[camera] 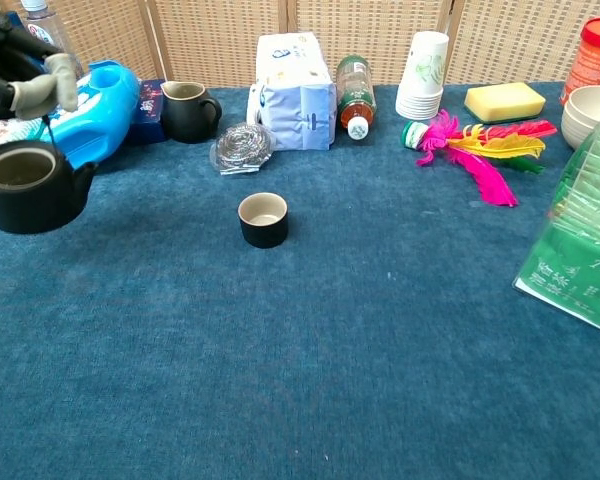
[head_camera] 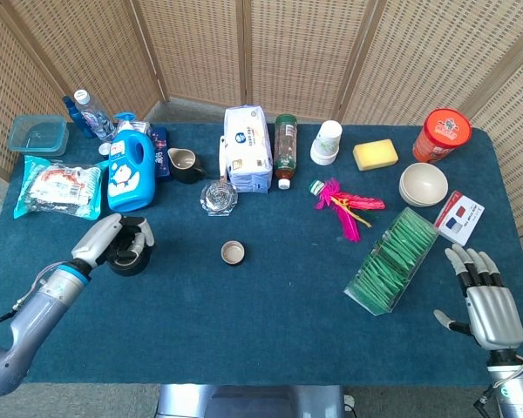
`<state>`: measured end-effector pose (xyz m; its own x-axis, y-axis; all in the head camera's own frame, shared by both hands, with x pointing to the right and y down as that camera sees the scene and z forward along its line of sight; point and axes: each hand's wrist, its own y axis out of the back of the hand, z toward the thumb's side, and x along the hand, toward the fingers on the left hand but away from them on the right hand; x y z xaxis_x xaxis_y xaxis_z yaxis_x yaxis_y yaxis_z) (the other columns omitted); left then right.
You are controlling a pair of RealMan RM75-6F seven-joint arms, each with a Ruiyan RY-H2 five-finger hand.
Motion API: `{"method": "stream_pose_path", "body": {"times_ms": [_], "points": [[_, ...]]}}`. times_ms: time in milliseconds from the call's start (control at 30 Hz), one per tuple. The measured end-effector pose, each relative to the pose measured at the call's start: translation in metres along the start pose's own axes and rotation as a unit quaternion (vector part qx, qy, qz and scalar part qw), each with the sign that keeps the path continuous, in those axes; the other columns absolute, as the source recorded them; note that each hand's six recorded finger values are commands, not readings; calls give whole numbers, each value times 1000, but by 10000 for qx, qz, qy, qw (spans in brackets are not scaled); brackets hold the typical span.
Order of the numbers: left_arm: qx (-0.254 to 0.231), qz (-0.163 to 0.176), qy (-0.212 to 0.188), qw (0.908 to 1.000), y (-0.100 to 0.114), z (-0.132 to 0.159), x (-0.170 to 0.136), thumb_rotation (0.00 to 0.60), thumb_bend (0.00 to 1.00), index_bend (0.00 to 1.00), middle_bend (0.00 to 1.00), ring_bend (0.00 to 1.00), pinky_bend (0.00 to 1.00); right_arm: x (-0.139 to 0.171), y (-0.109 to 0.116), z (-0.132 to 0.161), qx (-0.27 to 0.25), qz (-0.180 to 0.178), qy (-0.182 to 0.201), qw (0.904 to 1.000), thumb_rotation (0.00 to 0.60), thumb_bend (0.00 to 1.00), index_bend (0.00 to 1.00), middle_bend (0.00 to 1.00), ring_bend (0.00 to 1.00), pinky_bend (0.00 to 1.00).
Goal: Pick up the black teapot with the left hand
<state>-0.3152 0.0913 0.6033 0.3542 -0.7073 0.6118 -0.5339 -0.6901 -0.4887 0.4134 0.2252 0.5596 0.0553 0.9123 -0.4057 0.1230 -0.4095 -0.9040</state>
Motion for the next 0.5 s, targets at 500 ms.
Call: {"method": "stream_pose_path", "body": {"times_ms": [500], "points": [[1502,-150,-536,9871,-2,40,18,600,581,634,759,786,972,-1,-2,0,58,9,-15,10000,600,0,0,0,0,0]]}}
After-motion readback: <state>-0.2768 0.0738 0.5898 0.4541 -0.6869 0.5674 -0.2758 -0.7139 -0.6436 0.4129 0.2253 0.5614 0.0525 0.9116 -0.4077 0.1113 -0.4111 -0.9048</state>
